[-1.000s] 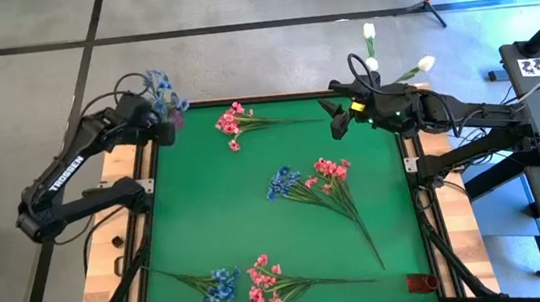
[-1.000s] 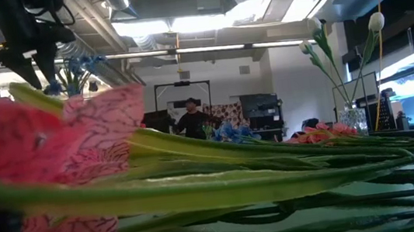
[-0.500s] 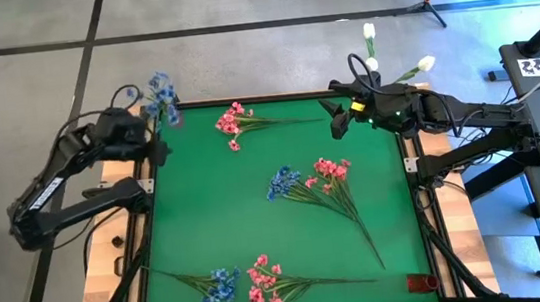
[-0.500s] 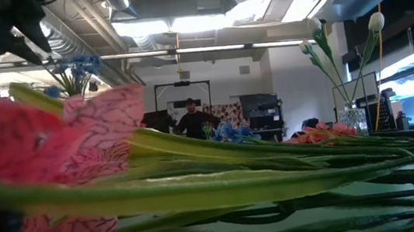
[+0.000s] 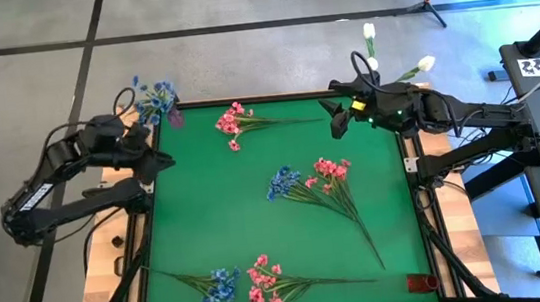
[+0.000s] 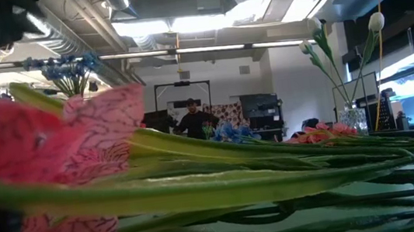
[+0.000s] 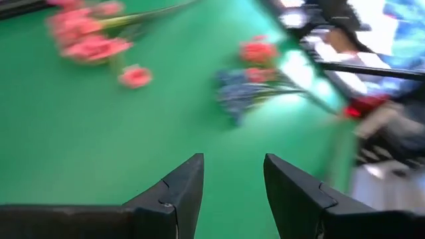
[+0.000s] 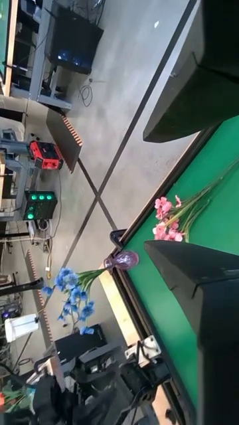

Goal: Sort flowers into vase by color
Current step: Put the bottom blue flowers into the violet vase

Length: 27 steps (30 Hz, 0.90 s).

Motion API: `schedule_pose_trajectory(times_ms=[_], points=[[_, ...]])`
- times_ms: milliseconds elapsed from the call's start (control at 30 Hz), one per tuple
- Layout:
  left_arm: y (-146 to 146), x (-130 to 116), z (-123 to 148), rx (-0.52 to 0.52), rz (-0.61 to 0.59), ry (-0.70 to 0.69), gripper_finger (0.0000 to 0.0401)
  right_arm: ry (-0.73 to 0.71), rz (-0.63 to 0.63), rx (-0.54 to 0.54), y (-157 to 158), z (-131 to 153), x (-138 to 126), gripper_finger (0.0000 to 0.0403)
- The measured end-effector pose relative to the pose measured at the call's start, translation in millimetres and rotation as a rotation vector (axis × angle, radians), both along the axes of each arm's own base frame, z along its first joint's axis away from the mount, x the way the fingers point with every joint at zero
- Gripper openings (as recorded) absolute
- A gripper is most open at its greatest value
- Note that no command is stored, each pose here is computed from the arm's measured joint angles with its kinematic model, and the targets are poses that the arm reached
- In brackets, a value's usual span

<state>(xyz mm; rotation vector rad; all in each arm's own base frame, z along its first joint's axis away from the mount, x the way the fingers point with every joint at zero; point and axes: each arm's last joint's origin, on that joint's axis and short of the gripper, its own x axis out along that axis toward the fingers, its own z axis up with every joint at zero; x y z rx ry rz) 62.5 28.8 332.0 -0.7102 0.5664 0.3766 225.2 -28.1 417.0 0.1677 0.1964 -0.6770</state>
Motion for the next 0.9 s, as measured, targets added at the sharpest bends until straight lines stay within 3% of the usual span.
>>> schedule_pose_trajectory(times_ms=[133, 267, 467, 633, 900], points=[[-3, 10, 10, -0.007, -0.156, -0.14, 0.0153, -0.006, 0.007, 0.002, 0, 0, 0, 0.0253], [-5, 23, 11, -0.032, -0.24, -0.143, 0.0152, -0.014, 0.015, 0.001, 0, 1, 1, 0.0253], [-21, 67, 2, -0.072, -0.43, -0.04, 0.0128, -0.01, 0.04, 0.005, 1, 1, 1, 0.0253], [-58, 106, -16, -0.115, -0.6, 0.096, 0.011, 0.015, 0.073, -0.005, 2, 0, 1, 0.0253], [-129, 123, -49, -0.163, -0.678, 0.339, 0.0101, 0.014, 0.183, 0.012, 11, 1, -2, 0.0253]])
